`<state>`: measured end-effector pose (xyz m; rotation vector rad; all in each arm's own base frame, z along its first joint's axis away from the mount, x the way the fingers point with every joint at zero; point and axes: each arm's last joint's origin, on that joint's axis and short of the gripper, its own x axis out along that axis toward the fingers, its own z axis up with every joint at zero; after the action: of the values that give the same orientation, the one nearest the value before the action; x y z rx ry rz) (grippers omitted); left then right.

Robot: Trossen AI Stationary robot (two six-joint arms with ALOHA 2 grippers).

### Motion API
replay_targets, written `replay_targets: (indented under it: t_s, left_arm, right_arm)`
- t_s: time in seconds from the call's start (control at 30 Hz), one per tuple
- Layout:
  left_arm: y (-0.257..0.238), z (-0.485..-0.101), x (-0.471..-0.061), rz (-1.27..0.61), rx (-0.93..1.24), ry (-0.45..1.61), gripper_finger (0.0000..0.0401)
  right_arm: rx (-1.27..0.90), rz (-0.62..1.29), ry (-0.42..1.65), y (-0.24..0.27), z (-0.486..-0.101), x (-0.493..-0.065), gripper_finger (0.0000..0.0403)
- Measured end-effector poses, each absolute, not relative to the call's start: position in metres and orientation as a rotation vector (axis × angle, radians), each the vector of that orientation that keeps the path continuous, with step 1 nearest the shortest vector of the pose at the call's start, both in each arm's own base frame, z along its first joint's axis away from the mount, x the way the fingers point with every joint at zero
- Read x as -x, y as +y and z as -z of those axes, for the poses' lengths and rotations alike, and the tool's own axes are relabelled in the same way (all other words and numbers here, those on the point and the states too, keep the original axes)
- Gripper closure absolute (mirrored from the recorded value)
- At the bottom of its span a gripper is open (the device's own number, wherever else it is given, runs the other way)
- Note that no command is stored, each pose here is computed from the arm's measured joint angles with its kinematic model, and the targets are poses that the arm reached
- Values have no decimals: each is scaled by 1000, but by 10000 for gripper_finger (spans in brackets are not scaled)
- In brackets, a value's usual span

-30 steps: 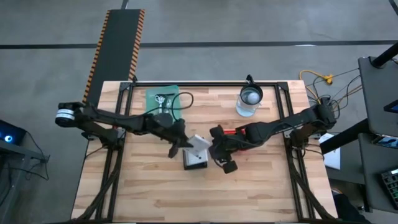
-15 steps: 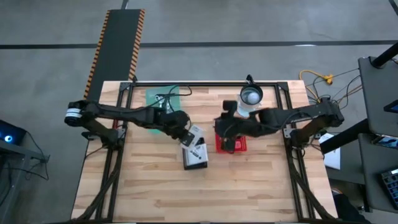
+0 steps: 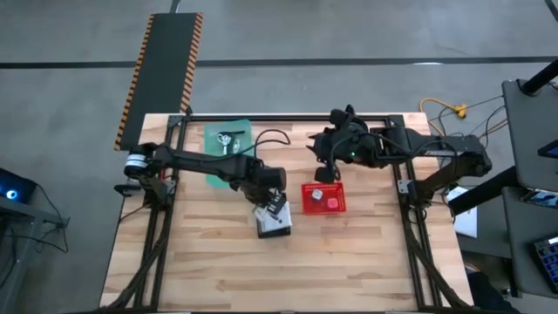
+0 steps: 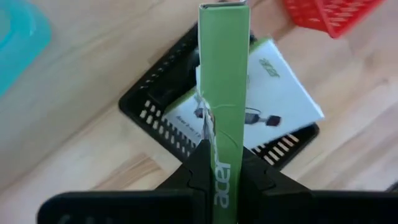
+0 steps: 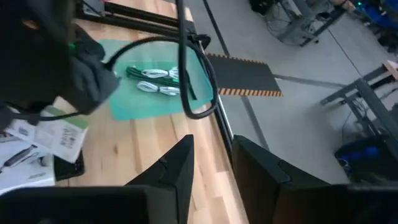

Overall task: Pick and place items into bin
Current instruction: Put the white card reader box into the black bin

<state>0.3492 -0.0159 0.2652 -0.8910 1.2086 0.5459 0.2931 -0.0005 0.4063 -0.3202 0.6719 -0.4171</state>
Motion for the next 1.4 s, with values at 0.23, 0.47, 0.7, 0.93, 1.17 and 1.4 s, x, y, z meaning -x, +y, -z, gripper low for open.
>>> replay_targets:
  t_s: [0.23, 0.47, 0.7, 0.93, 1.17, 1.4]
  left_arm:
    - [-20, -273, -342, -543, 893, 1182, 385]
    - [-30, -271, -341, -609, 933, 1164, 385]
    - [-32, -263, -340, -827, 970, 1074, 385]
    - [-37, -265, -344, -823, 1076, 1037, 385]
    - [-41, -261, -344, -867, 1189, 1050, 385]
    - [-42, -253, -340, -903, 1173, 1093, 385]
  right_arm:
    - [306, 421, 726, -2, -401, -290, 312]
    - [263, 437, 741, -2, -399, -289, 315]
    - [266, 436, 756, -2, -398, -288, 319]
    - [268, 436, 765, -2, -397, -287, 319]
    - [269, 436, 770, -2, -397, -287, 326]
    - [271, 434, 774, -1, -396, -287, 321]
